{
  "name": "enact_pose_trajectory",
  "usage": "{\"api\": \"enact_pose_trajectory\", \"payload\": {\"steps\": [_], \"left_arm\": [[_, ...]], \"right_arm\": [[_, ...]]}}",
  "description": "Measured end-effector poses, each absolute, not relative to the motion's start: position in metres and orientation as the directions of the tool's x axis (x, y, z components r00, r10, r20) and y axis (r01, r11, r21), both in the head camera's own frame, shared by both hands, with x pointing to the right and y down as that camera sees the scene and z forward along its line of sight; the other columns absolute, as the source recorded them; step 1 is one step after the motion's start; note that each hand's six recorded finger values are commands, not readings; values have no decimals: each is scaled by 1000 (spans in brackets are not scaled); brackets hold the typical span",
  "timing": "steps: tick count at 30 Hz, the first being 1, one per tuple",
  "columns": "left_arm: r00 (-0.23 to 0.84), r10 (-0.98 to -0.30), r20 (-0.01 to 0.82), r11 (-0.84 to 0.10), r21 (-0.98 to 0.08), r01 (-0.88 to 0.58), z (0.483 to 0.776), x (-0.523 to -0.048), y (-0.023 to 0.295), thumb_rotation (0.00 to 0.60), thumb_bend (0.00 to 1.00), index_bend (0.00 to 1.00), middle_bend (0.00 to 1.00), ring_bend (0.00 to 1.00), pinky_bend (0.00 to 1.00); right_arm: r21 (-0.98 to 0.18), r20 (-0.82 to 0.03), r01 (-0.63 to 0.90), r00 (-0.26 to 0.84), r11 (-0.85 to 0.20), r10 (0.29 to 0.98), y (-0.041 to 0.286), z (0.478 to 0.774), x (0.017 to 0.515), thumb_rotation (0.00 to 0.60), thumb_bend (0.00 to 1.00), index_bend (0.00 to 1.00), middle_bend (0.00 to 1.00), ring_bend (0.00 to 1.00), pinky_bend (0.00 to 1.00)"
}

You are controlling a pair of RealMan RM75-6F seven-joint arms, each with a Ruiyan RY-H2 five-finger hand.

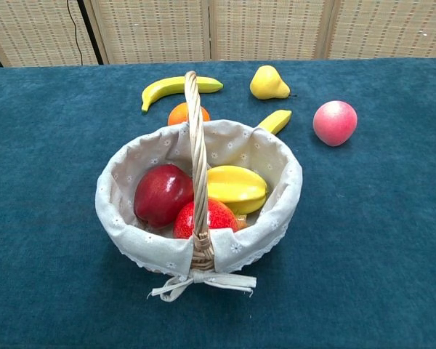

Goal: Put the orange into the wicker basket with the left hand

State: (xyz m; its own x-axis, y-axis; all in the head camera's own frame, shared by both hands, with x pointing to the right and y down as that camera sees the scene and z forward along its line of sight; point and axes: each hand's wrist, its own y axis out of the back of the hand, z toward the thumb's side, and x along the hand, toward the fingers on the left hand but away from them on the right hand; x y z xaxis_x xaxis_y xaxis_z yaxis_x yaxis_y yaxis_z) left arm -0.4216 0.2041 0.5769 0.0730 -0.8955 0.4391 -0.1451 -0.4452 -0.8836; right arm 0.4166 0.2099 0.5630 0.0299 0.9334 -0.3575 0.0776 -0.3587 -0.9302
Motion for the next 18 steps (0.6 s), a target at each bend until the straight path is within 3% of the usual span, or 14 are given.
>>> {"api": "enact_pose_trajectory", "payload": {"steps": [8, 18], "left_arm": [[123, -860, 496, -508, -805, -305, 587, -425, 198, 600, 128, 0, 0, 0, 0], [231, -767, 598, -606, -559, -565, 625, -424, 169, 600, 128, 0, 0, 0, 0]], "right_arm": [[-929, -359, 86, 21, -359, 933, 209, 563, 421, 600, 0, 45, 0, 0, 0], [-933, -344, 106, 14, -343, 939, 208, 557, 425, 600, 0, 45, 0, 0, 0]]}}
